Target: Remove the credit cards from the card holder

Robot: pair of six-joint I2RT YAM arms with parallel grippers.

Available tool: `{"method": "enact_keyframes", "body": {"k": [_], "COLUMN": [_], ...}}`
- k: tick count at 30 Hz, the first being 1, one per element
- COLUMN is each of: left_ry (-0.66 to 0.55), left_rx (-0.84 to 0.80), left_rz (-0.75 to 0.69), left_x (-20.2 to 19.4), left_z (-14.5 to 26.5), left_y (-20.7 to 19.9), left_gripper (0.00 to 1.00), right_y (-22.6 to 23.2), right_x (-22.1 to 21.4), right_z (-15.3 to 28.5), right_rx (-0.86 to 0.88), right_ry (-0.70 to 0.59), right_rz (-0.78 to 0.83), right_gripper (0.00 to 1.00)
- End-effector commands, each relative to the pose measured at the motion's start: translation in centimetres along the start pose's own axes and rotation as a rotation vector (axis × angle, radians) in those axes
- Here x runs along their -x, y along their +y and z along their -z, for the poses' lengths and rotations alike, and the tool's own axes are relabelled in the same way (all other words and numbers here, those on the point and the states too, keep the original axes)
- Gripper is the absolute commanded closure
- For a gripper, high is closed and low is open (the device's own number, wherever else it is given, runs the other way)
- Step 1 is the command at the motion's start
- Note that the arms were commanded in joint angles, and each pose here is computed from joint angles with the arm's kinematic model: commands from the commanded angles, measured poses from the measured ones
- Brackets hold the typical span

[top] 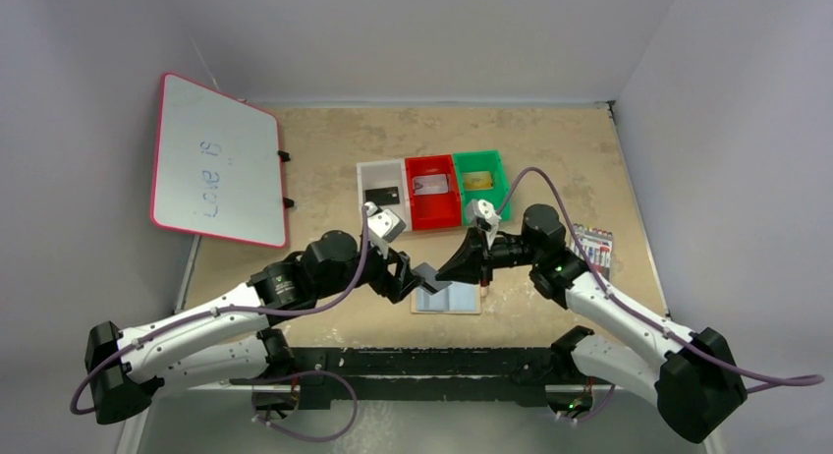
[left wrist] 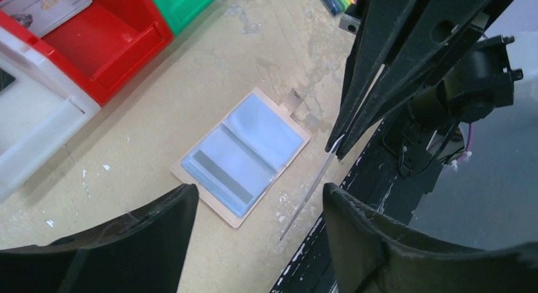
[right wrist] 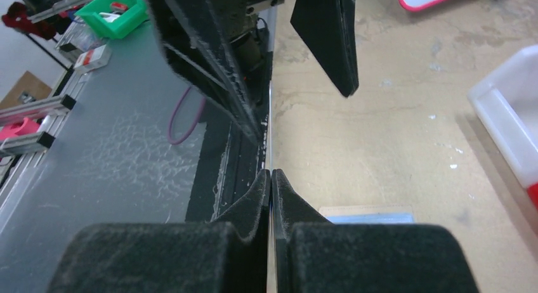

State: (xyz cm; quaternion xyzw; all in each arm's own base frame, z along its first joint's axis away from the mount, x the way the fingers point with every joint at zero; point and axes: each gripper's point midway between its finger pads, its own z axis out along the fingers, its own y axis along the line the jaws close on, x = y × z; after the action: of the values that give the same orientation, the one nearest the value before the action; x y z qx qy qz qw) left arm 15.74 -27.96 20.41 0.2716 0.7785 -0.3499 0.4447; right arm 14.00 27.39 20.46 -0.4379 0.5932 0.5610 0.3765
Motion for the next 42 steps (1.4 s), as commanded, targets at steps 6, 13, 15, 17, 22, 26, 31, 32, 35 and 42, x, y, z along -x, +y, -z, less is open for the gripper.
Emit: {"method": "enact_keyframes", "body": {"k": [6,13,15,17,22,26,31,32,35,42], "left_ry": [0.028,0.035,0.051,0.048,0.032,0.01,0.01,0.015,0.017,0.024], "left_rx": [-0.147,-0.165,-0.164,-0.168,-0.171,-0.182,-0.194,-0.201,-0.215,-0.233], "left_rz": [-0.096,-0.113,-0.112,-0.108,-0.101,-0.089,-0.075,-0.073,-0.067,-0.064], "left_x": [3.2,3.4,3.0,2.8,3.3,3.6,3.5,3.4,3.3,3.2], "left_z": [0.8,1.6,1.6,1.6,1.8,2.2,2.2,2.2,2.2,2.2], "left_y": [-3.4,-3.7,-3.7,-3.7,-3.8,-4.1,-4.3,-4.4,-4.7,-5.0], "left_gripper": [0.61,0.98,1.0,1.0,1.0,1.0,1.0,1.0,1.0,1.0], "right_y": [1.3,0.3,0.3,0.1,0.1,0.1,-0.3,-0.4,-0.7,-1.0], "right_x": [3.2,3.5,3.9,4.0,4.0,4.3,4.5,4.6,4.9,5.5], "right_z": [-0.6,-1.1,-1.2,-1.2,-1.2,-1.3,-1.3,-1.3,-1.2,-1.2], "right_rx": [0.131,0.13,0.132,0.127,0.136,0.136,0.109,0.102,0.084,0.064], "right_ry": [-0.008,0.016,0.011,0.013,0.019,0.03,0.043,0.042,0.038,0.04], "right_rz": [0.117,0.11,0.121,0.129,0.125,0.117,0.12,0.125,0.149,0.212], "right_gripper": [1.0,1.0,1.0,1.0,0.98,0.9,0.73,0.68,0.57,0.41]}}
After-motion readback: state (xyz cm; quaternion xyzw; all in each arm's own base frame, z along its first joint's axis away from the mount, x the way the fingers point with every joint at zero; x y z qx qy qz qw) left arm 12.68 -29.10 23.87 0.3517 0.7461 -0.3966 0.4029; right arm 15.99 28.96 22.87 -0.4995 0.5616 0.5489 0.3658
